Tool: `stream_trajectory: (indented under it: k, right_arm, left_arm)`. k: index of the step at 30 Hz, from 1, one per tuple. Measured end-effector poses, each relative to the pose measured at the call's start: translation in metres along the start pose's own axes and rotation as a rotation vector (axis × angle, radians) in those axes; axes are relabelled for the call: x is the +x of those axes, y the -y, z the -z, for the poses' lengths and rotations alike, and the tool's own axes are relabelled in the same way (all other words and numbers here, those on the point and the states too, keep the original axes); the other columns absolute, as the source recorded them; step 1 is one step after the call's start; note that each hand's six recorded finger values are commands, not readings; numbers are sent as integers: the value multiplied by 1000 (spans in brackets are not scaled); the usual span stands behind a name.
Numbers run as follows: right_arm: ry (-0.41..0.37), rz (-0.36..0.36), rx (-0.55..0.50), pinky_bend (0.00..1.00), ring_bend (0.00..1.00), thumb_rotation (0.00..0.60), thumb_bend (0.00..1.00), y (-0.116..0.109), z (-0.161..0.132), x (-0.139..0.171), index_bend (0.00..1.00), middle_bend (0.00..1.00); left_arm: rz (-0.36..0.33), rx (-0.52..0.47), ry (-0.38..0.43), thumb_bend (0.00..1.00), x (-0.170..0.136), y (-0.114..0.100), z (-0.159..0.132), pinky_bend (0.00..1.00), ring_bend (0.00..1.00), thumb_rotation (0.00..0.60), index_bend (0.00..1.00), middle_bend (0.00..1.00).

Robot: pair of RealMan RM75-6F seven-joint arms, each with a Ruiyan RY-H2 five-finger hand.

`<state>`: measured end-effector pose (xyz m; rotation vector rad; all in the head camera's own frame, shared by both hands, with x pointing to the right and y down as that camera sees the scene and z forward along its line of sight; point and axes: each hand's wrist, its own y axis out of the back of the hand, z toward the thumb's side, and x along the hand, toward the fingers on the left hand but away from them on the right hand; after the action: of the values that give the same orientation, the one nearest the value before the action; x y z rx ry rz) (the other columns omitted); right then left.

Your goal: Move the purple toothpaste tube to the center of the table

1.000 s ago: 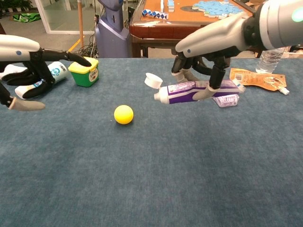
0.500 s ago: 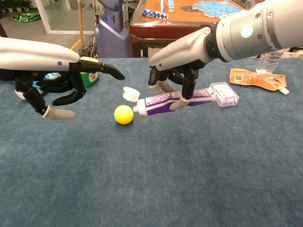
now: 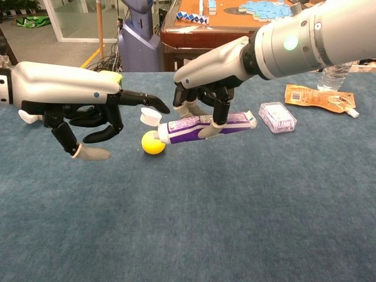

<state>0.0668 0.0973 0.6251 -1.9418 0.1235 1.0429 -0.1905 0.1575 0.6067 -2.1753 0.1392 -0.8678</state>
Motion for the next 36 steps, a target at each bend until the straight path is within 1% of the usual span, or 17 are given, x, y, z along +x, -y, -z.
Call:
stream_trajectory:
  k: [17,30,36]
  right_arm:
    - [12,38,-19,461,740,600,997,-3,8,3,944,831]
    - [17,89,-45,461,754,600,997,-11,8,2,948,834]
    - [18,115,-73,461,759,600,997,-15,9,1,952,836]
  left_arm:
    - [0,-52,-81,326,-17,13,25,823,831,600,0,755]
    - [-11,-64,-76,326,-18,15,22,823,828,600,0,750]
    - [-17,-66,-80,326,-17,15,23,823,828,600,0,748]
